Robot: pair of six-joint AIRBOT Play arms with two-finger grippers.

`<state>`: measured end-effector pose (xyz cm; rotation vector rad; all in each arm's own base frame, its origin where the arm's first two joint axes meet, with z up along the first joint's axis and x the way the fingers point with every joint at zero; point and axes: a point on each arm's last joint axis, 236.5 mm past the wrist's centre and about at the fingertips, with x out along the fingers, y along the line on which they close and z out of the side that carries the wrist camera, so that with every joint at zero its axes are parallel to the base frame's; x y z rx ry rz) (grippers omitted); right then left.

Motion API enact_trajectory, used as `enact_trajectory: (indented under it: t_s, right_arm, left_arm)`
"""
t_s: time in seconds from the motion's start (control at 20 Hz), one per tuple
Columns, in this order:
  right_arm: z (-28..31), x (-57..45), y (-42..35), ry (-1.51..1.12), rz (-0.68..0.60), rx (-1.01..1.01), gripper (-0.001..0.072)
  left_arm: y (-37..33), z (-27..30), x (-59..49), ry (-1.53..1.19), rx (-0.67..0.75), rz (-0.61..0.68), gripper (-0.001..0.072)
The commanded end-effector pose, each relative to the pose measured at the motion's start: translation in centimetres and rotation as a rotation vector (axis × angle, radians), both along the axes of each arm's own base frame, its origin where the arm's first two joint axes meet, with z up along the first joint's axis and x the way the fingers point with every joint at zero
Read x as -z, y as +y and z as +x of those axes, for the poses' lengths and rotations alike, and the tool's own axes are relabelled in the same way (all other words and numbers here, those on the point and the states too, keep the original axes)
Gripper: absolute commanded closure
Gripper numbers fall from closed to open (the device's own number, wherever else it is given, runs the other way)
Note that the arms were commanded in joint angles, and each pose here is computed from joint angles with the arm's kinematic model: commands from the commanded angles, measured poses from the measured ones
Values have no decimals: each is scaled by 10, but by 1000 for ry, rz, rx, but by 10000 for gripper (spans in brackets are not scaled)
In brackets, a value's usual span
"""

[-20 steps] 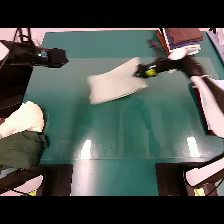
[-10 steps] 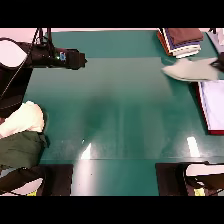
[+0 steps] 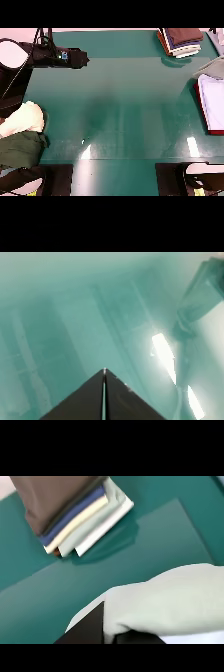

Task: Fold the shirts.

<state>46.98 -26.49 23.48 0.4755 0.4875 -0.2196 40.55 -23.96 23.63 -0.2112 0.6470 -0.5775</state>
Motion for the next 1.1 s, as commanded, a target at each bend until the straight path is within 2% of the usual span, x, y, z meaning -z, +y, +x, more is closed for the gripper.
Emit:
enact_trajectory:
  t_s: [0.0, 0.2, 0.45, 0.7, 0.75, 0.8, 0.85, 0.9, 1.05]
  right_arm:
    - [-10, -28, 5, -5, -44, -29, 695]
    - [-36, -7, 13, 128, -27, -67, 695]
    - [-99, 45, 0, 371, -84, 28, 695]
    - [-172, 92, -9, 536, -25, 127, 689]
    - [-184, 101, -10, 552, -3, 145, 552]
    - [-194, 109, -12, 563, 18, 167, 275]
    - [-202, 115, -14, 571, 38, 184, 101]
    - [-210, 115, -15, 569, 56, 199, 64]
    - [-195, 82, -9, 435, 58, 199, 64]
  left_arm:
    - [0, -1, 2, 7, 3, 5, 683]
    - [0, -1, 2, 7, 4, 6, 683]
    - [1, -2, 3, 12, 7, 11, 683]
    - [1, -4, 6, 4, 28, 39, 683]
    - [1, -5, 7, 8, 30, 41, 683]
    - [1, -5, 7, 9, 30, 41, 683]
    - [1, -5, 7, 9, 30, 41, 683]
    - [1, -5, 7, 9, 30, 40, 682]
    - [1, -5, 7, 9, 30, 40, 682]
